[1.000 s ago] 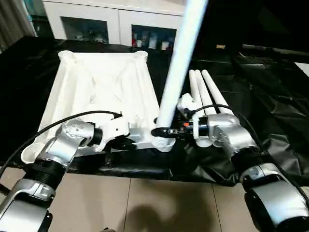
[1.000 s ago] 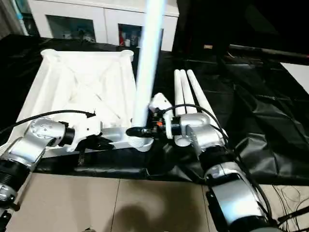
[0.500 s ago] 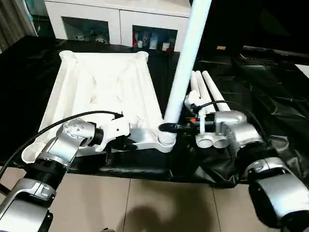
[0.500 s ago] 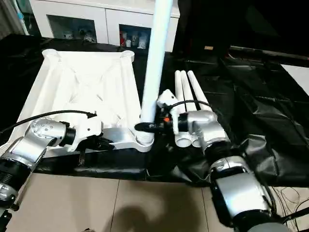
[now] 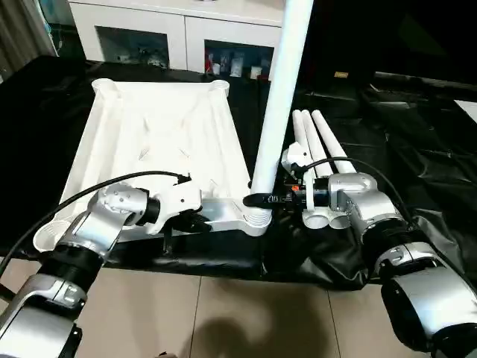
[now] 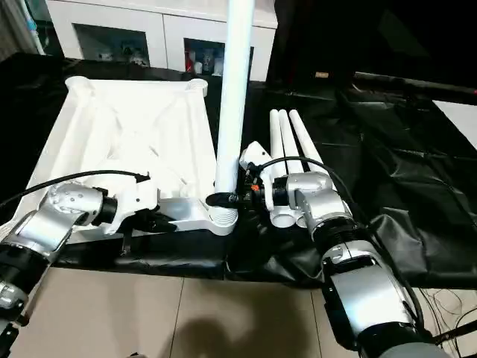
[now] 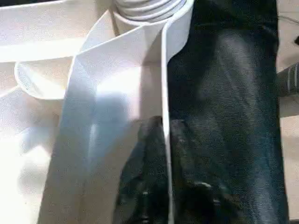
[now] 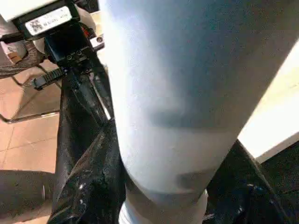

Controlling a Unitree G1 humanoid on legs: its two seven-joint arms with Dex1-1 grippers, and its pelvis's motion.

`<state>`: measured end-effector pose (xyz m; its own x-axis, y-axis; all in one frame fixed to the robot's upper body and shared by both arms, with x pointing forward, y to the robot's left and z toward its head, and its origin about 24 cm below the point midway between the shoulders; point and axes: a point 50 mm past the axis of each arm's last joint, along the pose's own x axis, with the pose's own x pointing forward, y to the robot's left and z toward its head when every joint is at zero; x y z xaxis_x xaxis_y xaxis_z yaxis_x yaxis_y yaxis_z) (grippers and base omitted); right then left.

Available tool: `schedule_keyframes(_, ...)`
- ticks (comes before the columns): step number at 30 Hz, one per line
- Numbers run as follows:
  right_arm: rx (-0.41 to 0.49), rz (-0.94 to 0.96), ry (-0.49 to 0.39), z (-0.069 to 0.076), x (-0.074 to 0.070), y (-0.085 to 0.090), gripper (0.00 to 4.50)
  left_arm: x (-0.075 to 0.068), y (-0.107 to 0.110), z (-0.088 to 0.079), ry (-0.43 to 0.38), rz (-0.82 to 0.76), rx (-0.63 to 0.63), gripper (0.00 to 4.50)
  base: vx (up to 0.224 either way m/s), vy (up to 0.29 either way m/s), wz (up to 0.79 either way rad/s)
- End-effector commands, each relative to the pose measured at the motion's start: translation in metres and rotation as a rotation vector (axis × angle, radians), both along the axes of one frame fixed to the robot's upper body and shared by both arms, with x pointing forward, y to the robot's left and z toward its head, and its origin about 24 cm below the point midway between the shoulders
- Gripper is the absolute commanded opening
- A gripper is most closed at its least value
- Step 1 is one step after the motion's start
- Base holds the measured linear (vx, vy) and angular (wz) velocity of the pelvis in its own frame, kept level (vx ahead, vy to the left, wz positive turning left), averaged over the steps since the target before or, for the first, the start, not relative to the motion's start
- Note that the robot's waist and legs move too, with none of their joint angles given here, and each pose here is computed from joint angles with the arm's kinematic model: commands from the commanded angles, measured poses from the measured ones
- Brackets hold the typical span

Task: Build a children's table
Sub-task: Insert table leg to table base

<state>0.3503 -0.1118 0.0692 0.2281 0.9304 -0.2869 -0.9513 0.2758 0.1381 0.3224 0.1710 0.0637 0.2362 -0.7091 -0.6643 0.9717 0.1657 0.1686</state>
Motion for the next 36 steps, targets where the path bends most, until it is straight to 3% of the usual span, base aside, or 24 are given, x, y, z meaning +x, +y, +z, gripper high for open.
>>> schedule_keyframes(1,-0.076,-0.025,0.088,-0.027,-0.010,-0.005,1.88,0.005,-0.006,0.005,-0.041,-0.010,0.013,0.62,0.000,0.000,0.00)
schedule_keyframes(4,-0.072,-0.021,0.093,-0.028,-0.012,-0.005,1.88,0.007,-0.007,0.005,-0.074,-0.012,0.032,1.00,0.000,0.000,0.00)
schedule_keyframes(8,-0.071,-0.019,0.094,-0.029,-0.012,-0.004,1.88,0.006,-0.007,0.003,-0.055,-0.026,0.043,1.02,0.000,0.000,0.00)
schedule_keyframes(9,-0.070,-0.019,0.095,-0.029,-0.012,-0.004,1.88,0.006,-0.007,0.002,-0.051,-0.029,0.042,0.75,0.000,0.000,0.00)
schedule_keyframes(12,-0.070,-0.021,0.094,-0.030,-0.013,-0.005,1.88,0.007,-0.007,0.002,-0.043,-0.024,0.037,0.71,0.000,0.000,0.00)
schedule_keyframes(20,-0.071,-0.020,0.094,-0.031,-0.014,-0.005,1.88,0.007,-0.006,-0.001,-0.026,-0.032,0.044,0.09,0.000,0.000,0.00)
schedule_keyframes(30,-0.023,-0.093,0.099,-0.031,-0.011,-0.008,1.88,0.008,-0.007,-0.002,-0.015,-0.023,0.020,0.00,0.000,0.000,0.00)
schedule_keyframes(36,0.051,-0.235,0.138,-0.044,-0.016,-0.024,1.88,0.008,-0.007,-0.002,-0.009,-0.014,-0.011,0.00,0.000,0.000,0.00)
